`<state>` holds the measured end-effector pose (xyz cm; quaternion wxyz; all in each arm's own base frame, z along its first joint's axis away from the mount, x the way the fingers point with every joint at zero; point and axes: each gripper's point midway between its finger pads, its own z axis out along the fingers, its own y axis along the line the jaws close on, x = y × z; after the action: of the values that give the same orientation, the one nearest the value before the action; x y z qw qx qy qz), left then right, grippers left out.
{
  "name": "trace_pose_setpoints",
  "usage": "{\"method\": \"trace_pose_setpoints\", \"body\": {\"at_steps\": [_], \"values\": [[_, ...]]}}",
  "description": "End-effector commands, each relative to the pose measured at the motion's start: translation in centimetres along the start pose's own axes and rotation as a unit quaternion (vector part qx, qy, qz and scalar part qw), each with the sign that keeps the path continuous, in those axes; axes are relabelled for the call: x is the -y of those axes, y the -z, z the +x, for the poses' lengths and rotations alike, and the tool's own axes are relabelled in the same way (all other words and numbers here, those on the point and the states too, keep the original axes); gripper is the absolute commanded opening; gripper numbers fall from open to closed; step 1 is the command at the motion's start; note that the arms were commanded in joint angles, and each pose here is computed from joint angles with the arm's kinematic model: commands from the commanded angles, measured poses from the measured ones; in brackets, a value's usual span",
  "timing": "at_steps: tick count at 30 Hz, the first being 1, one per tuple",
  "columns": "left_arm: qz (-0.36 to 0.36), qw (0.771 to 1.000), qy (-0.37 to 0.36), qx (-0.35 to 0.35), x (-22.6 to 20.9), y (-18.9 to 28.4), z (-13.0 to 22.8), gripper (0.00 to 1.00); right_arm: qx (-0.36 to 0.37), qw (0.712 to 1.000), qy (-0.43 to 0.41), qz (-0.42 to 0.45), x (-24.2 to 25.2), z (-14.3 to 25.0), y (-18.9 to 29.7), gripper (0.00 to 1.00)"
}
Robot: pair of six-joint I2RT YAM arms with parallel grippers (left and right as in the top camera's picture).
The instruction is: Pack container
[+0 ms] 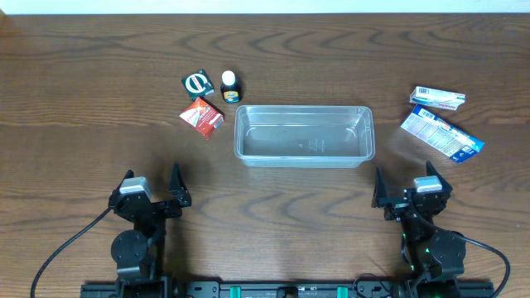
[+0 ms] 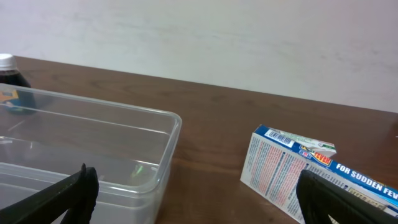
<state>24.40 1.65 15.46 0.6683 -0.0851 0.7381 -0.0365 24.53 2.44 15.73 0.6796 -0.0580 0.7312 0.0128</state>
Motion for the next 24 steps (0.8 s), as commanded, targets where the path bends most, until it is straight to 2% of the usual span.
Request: {"method": "trace_pose_setpoints", "body": {"at_steps": [1, 5, 10, 19, 24], "values": [[-0.004, 1.0, -0.006, -0.023, -0.3, -0.1, 1.7, 0.98, -0.003, 1.0, -0.025, -0.002, 0.0, 0.1, 0.0, 0.99], [-0.004, 1.0, -0.006, -0.023, -0.3, -0.1, 1.7, 0.98, -0.028, 0.999, -0.034, -0.003, 0.0, -0.4, 0.0, 0.99], [-0.004, 1.0, -0.006, -0.023, -0.3, -0.1, 1.7, 0.98, -0.071, 0.997, -0.034, 0.012, 1.1, -3.5, -1.3, 0.99], [-0.004, 1.0, -0.006, -0.023, -0.3, -0.1, 1.7, 0.98, -0.226, 0.971, -0.072, 0.008, 4.0, -9.2, -8.6, 0.99], [-0.004, 1.0, -0.006, -0.023, -0.3, -0.1, 1.7, 0.98, -0.258, 0.963, -0.074, 0.002, 5.2, -10.8, -11.8, 0.99]]}}
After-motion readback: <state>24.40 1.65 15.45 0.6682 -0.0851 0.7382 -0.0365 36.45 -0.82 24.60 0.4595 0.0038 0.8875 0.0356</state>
